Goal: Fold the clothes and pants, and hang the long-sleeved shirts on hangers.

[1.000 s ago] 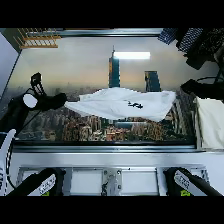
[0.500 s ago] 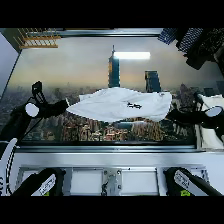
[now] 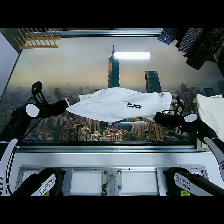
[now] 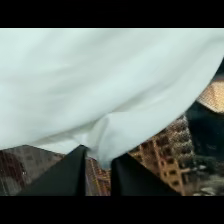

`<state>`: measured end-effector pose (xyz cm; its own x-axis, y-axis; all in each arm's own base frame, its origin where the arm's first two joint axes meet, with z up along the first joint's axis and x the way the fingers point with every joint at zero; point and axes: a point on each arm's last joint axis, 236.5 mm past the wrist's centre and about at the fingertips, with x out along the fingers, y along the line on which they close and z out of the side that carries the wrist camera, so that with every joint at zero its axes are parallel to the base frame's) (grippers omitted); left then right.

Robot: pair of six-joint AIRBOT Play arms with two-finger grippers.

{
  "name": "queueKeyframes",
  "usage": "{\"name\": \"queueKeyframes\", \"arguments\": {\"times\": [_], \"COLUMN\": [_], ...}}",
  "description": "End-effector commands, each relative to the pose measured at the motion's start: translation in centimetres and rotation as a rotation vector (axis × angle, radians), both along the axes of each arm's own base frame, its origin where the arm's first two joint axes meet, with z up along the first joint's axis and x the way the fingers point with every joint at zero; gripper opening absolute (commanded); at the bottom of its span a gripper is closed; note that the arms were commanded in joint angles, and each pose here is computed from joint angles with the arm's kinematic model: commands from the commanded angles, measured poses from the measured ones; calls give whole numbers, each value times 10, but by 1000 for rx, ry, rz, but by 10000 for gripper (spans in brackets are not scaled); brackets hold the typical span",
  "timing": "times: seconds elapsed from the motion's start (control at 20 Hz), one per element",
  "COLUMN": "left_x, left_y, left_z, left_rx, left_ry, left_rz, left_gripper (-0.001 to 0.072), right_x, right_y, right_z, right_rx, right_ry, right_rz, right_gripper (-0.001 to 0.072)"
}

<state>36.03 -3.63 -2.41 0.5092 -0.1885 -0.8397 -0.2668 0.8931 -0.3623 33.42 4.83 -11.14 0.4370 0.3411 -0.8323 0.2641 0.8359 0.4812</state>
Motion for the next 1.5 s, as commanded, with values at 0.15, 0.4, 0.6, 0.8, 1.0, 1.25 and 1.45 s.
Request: {"name": "queueKeyframes", "arguments": {"times": [0.15,0.4,0.6,0.8,1.0,1.25,1.45], "left_x": [27,43,-28,-115,-171,-168,-68], "left_y": [21,47,38,27,19,19,26], "left_z": [50,284,442,520,547,544,460], "left_rx": [43,106,147,174,185,185,159], "left_ry": [-120,-642,-1021,-1258,-1380,-1368,-1018], "left_rz": [2,70,81,87,91,89,40], "left_gripper": [5,4,4,5,4,4,4], "right_x": [45,83,41,-25,-73,-89,-39], "right_y": [-11,-39,-24,-9,2,-1,-18], "right_z": [80,328,490,556,586,590,531], "right_rx": [-86,-290,-374,-420,-431,-407,-313], "right_ry": [-165,-604,-960,-1140,-1238,-1237,-977], "right_rz": [135,205,172,145,125,71,34], "right_gripper": [14,14,14,14,14,14,13]}}
